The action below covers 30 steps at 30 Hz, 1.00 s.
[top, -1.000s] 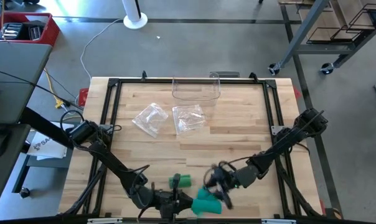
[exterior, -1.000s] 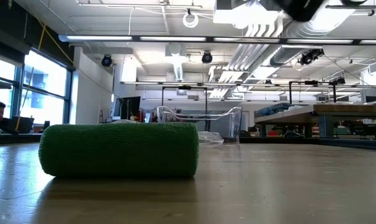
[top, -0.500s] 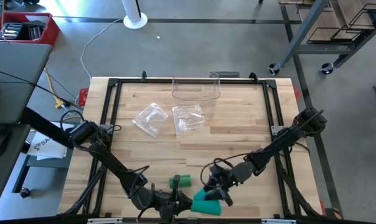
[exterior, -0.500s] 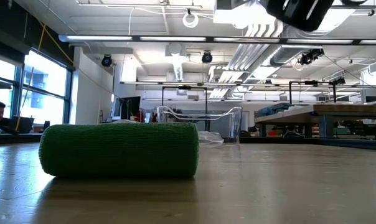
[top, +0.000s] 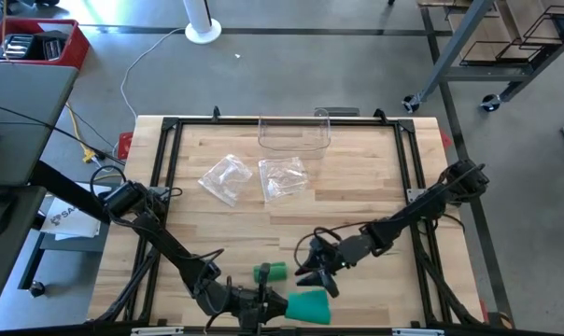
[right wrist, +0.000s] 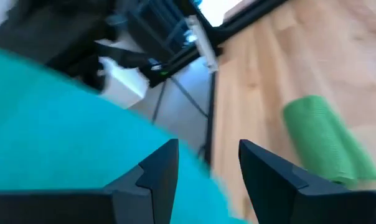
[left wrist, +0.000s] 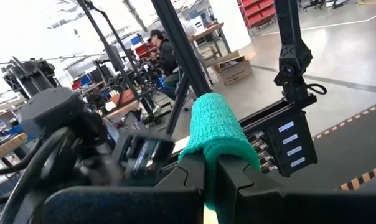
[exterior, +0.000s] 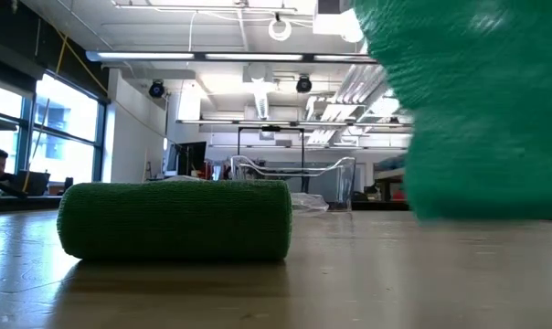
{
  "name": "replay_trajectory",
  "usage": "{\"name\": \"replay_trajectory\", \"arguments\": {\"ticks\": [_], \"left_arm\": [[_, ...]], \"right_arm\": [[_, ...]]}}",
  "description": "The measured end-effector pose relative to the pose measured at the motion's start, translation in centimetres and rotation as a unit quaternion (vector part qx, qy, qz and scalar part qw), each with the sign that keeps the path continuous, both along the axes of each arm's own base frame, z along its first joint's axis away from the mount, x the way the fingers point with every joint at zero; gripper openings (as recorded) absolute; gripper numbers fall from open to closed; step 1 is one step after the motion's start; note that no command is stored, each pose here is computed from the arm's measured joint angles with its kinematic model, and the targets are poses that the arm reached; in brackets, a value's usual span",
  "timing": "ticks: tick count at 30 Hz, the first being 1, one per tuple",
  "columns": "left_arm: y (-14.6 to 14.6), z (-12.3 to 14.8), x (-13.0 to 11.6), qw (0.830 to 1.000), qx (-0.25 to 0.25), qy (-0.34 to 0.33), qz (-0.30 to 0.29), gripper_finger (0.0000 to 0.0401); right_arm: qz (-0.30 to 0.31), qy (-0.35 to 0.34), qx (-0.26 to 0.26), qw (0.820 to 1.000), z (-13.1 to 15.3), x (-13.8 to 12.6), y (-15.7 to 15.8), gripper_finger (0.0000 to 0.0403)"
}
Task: Roll bandage
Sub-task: Roll the blue bandage
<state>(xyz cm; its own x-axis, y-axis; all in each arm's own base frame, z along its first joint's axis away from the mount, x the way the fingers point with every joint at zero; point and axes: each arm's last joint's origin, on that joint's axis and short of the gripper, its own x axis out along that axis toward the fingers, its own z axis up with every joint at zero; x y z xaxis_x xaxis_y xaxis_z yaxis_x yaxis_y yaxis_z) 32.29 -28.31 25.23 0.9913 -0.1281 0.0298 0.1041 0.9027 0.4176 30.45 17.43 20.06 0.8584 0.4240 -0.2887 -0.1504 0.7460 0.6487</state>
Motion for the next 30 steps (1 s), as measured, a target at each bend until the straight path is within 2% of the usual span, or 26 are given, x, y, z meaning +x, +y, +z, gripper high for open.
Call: {"name": "replay_trajectory", "arguments": {"ticks": [4, 9, 17, 19, 23, 26, 30], "left_arm": [[0.0, 0.1, 0.0, 1.0, -0.004, -0.002, 0.0, 0.0001], [0.0, 0.0, 0.0, 1.0, -0.012, 0.0, -0.001, 0.0001], [1.0, -0.2, 0.9, 0.999, -0.038, 0.009, -0.025, 0.0001], [1.7, -0.5, 1.3, 0.999, -0.035, 0.012, 0.003, 0.0001], [4.2, -1.6, 2.4, 0.995, -0.033, 0.02, 0.097, 0.0001], [6.6, -3.2, 3.1, 0.987, -0.041, 0.037, 0.152, 0.0001], [9.7, -5.5, 3.5, 0.977, -0.053, 0.059, 0.2, 0.0001]], "right_arm": [[-0.011, 0.013, -0.02, 1.0, -0.4, -0.1, 0.0, 0.0162], [-0.026, 0.048, -0.055, 0.997, -1.2, -1.7, 1.7, 0.0162], [-0.091, 0.16, -0.071, 0.98, -2.2, -8.0, 5.6, 0.0162], [-0.09, 0.175, -0.061, 0.979, -2.1, -9.5, 6.5, 0.0162], [-0.066, 0.179, -0.048, 0.981, -2.1, -11.5, 8.0, 0.0162], [-0.055, 0.151, -0.062, 0.985, -2.2, -11.8, 8.7, 0.0162], [-0.028, 0.109, -0.092, 0.989, -2.4, -10.7, 9.0, 0.0162]]}}
